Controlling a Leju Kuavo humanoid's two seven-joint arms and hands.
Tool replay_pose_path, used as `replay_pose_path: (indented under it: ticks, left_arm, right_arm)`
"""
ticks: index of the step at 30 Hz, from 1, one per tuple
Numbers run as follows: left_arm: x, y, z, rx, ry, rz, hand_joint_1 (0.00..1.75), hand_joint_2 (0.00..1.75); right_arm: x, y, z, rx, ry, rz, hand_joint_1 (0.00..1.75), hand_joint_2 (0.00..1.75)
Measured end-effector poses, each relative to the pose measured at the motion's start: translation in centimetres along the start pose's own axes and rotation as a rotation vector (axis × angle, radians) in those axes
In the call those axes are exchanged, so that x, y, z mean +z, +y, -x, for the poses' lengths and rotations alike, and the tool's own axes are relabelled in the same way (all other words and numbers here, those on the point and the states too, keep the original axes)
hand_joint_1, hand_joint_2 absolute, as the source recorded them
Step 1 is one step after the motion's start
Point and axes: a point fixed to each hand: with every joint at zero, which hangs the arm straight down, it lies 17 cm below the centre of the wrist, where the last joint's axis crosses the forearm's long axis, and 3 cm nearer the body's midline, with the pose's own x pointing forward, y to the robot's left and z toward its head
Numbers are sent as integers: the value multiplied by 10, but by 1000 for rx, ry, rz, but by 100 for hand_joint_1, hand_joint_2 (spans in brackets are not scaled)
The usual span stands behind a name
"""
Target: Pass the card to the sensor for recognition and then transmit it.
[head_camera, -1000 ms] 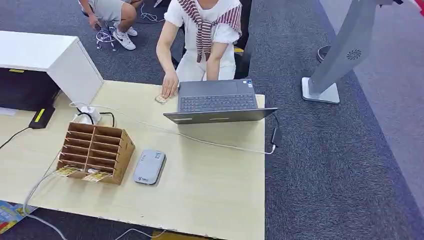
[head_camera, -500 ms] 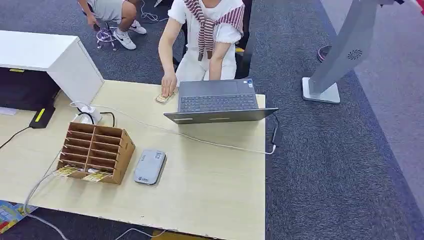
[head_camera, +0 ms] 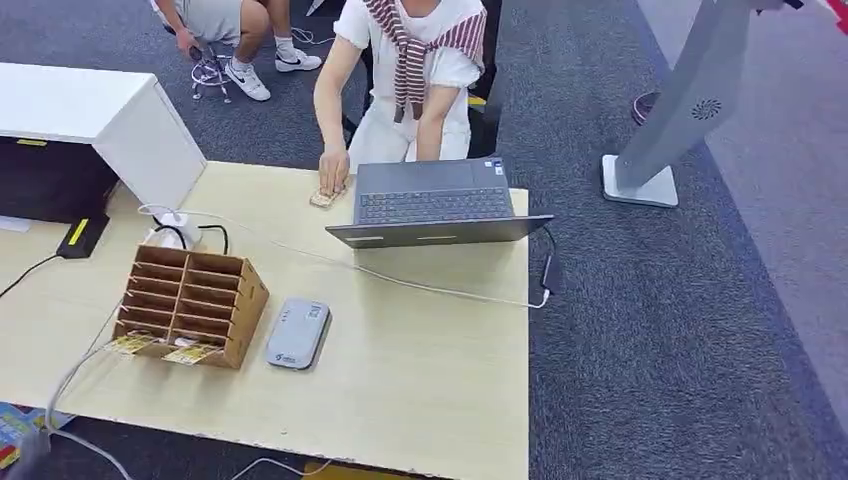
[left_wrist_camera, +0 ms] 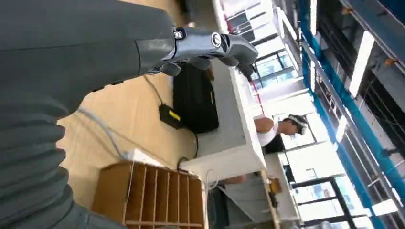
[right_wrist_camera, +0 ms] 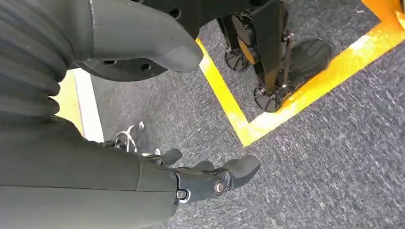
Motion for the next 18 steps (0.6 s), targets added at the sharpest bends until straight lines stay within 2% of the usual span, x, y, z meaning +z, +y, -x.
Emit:
replay_pose_path:
  ticks: [4,8,10,13,18]
  left_arm:
    - [-8,0,-5,-101,-26,5,0,175]
    - [-28,-13,-5,-560,-106,40,0,175]
    - [-42,-23,-12,-707,-173,38,0,175]
    - [-52,-41,-23,-754,-253,44,0,175]
    - [-59,-48,-24,-783,-295,58,0,175]
  right_arm:
    - [0,2,0,19,-5,-5,0,175]
    - [1,7,-1,89,-10,-27,0,175]
    - [2,9,-2,116,-12,-36,0,175]
    - [2,9,0,142,-6,-34,0,175]
    - [1,7,0,173,-2,-27,0,175]
